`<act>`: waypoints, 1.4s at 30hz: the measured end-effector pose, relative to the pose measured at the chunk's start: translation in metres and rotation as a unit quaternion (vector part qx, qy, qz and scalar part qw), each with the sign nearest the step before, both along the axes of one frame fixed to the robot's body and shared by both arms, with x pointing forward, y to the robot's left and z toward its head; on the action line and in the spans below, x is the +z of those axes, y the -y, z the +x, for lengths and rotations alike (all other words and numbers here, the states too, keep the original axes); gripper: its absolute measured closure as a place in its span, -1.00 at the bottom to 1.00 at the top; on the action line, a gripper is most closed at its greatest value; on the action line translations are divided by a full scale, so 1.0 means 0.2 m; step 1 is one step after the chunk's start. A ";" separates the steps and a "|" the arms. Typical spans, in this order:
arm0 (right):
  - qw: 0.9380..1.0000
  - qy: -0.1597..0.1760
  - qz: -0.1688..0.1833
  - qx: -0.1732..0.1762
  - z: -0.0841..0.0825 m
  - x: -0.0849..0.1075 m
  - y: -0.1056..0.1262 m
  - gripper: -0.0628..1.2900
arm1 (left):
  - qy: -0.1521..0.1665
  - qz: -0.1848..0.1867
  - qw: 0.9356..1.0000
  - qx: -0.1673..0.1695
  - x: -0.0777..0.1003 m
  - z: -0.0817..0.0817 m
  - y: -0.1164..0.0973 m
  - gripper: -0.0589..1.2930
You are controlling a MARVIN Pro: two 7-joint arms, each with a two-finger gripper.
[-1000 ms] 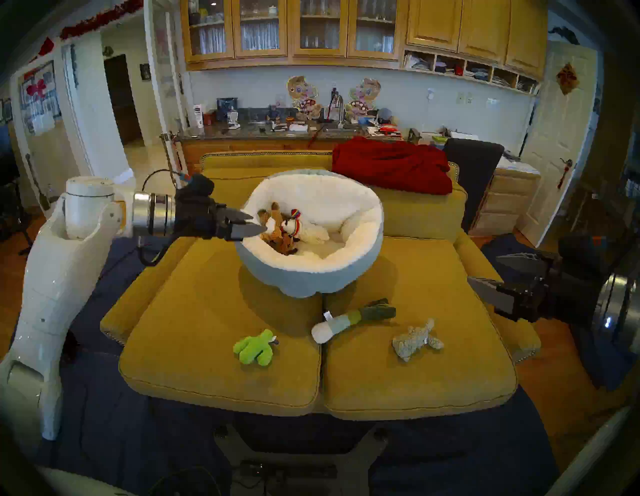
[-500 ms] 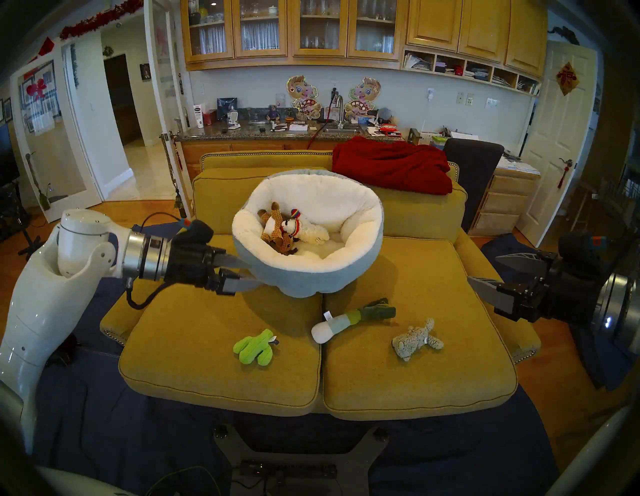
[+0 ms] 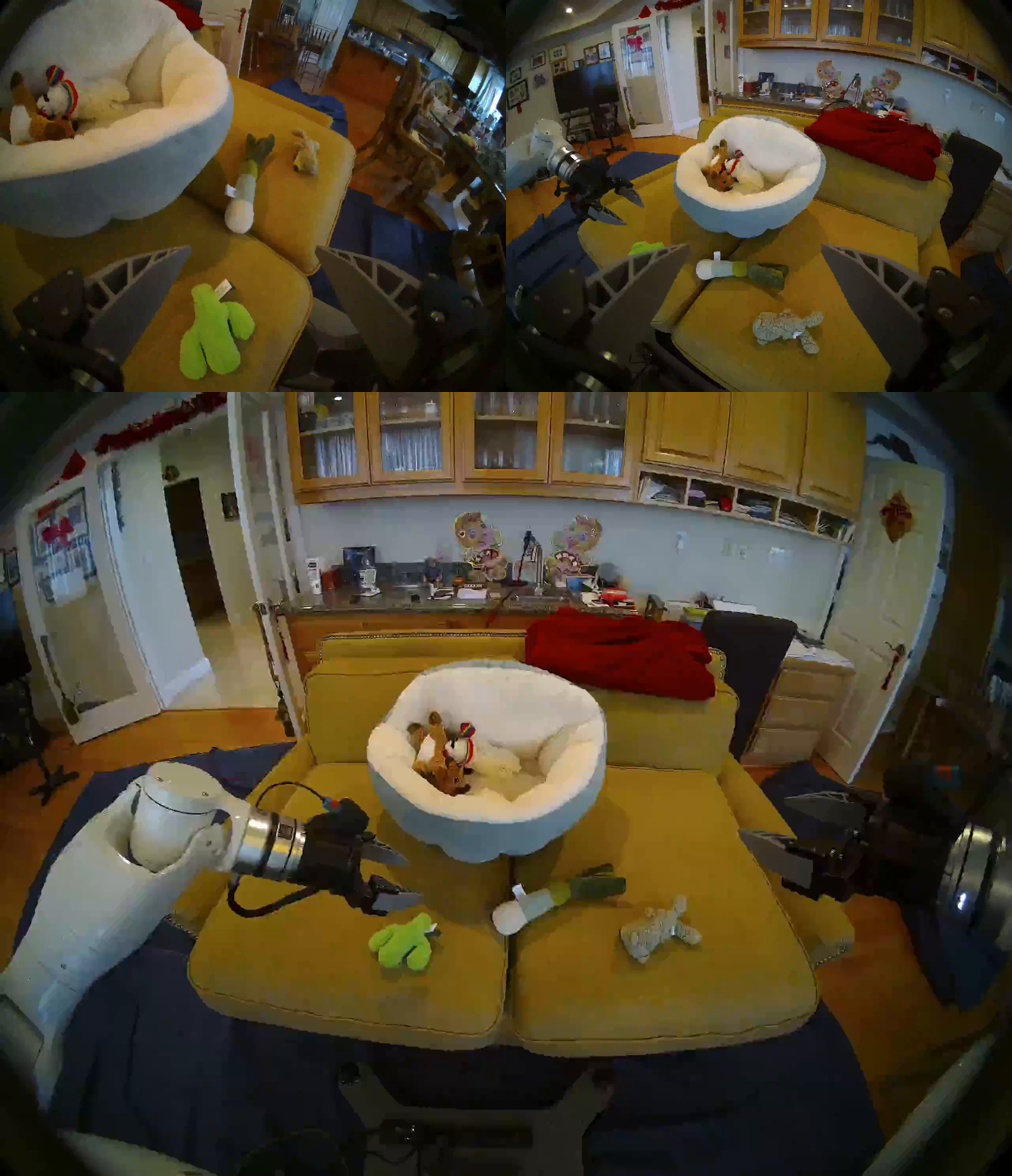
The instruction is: Put toys into dog bed
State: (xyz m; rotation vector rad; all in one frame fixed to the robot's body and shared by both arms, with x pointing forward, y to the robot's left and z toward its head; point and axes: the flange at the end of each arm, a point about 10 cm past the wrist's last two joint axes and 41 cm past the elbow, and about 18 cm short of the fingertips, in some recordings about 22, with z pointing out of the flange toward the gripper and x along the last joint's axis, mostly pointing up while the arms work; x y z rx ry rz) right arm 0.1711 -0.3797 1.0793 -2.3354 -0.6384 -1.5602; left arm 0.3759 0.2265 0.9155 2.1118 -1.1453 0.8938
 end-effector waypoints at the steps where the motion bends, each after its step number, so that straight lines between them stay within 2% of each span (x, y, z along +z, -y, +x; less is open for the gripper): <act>1: 1.000 0.000 0.000 0.000 0.00 0.00 0.00 -0.95 | 0.002 0.002 1.000 0.001 0.00 0.00 0.01 -0.91; 6: 1.000 0.000 0.000 0.000 0.00 0.00 0.00 -0.95 | 0.013 0.010 1.000 -0.001 0.00 0.01 0.03 -0.91; 13: 1.000 0.000 0.000 0.000 0.00 0.00 0.00 -0.95 | 0.023 0.029 0.999 -0.016 0.01 -0.04 0.03 -0.91; 26: 1.000 0.000 0.000 0.000 0.00 0.00 0.00 -0.95 | 0.018 0.053 0.998 -0.021 -0.10 -0.07 -0.01 -0.91; 33: 1.000 0.000 0.000 0.000 0.00 0.00 0.00 -0.95 | 0.000 0.064 0.998 -0.020 -0.21 -0.06 -0.01 -0.91; 42: 1.000 0.000 0.000 0.000 0.00 0.00 0.00 -0.95 | -0.007 0.077 0.997 -0.024 -0.30 -0.06 0.03 -0.91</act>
